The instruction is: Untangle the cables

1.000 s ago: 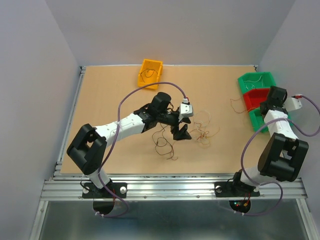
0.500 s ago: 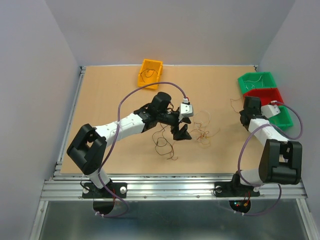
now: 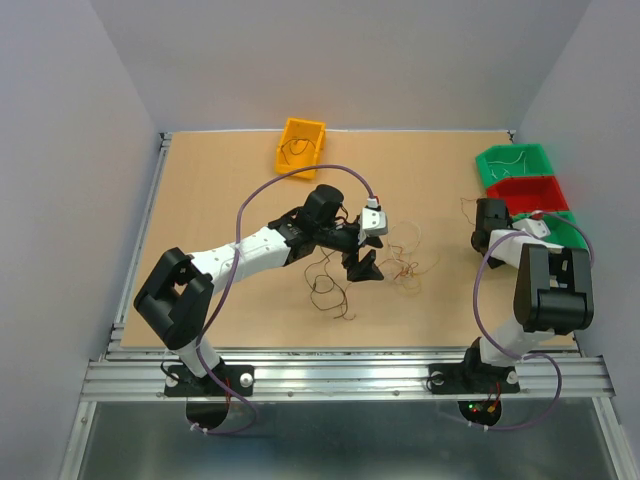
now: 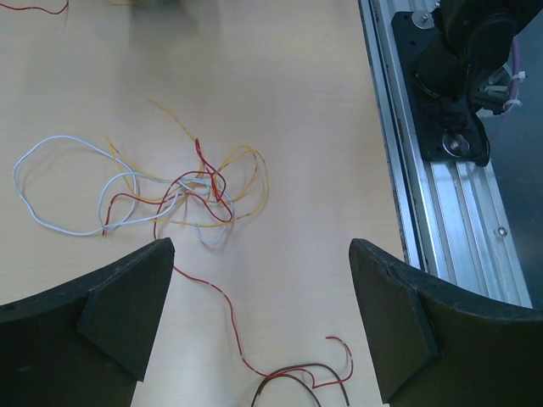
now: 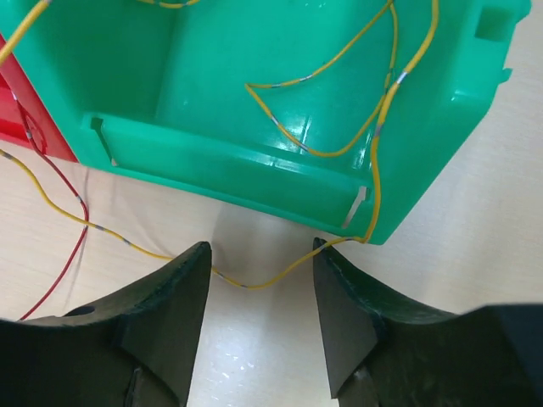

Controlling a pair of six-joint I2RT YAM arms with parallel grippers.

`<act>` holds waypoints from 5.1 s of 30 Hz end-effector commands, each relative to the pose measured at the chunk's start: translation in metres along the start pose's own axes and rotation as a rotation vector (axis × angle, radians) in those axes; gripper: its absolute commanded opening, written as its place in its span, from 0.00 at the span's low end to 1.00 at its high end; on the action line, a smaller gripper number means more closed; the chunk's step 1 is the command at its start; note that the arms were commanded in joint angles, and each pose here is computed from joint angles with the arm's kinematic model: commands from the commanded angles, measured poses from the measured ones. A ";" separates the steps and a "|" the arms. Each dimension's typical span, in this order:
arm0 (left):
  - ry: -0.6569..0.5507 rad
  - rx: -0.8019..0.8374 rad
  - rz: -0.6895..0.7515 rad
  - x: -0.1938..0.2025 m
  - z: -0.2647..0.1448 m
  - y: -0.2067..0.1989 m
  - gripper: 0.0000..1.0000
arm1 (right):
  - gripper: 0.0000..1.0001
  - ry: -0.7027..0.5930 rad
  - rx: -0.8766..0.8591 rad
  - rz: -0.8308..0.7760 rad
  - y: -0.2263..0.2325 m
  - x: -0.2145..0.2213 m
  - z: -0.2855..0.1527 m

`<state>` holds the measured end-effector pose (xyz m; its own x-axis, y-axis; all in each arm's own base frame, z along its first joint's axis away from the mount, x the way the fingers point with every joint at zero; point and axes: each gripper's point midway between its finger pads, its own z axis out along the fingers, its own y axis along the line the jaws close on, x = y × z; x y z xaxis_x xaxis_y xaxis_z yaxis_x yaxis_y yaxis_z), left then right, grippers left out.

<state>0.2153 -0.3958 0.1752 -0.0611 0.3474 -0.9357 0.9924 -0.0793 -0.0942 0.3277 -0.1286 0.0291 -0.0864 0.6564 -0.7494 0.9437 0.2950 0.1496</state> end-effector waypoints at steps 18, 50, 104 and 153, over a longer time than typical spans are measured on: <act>-0.041 0.001 0.063 -0.025 -0.003 0.000 0.96 | 0.00 -0.139 -0.160 0.146 0.036 -0.103 -0.043; -0.026 0.005 0.046 -0.023 0.001 0.004 0.96 | 0.01 0.157 0.283 0.406 -0.016 -0.067 0.089; -0.322 -0.495 -0.057 -0.074 -0.128 0.086 0.97 | 0.97 0.149 -0.526 0.052 0.202 -0.018 -0.048; -0.274 -0.374 -0.059 -0.057 -0.104 0.086 0.97 | 0.01 -0.108 -0.207 0.379 0.133 -0.176 0.058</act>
<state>0.3141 -0.3178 0.2359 -0.1690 0.1055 -0.9800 0.9359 0.3290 -0.1260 0.4783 -0.2324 0.1258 0.1557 0.6970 -0.7000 0.8396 0.2799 0.4655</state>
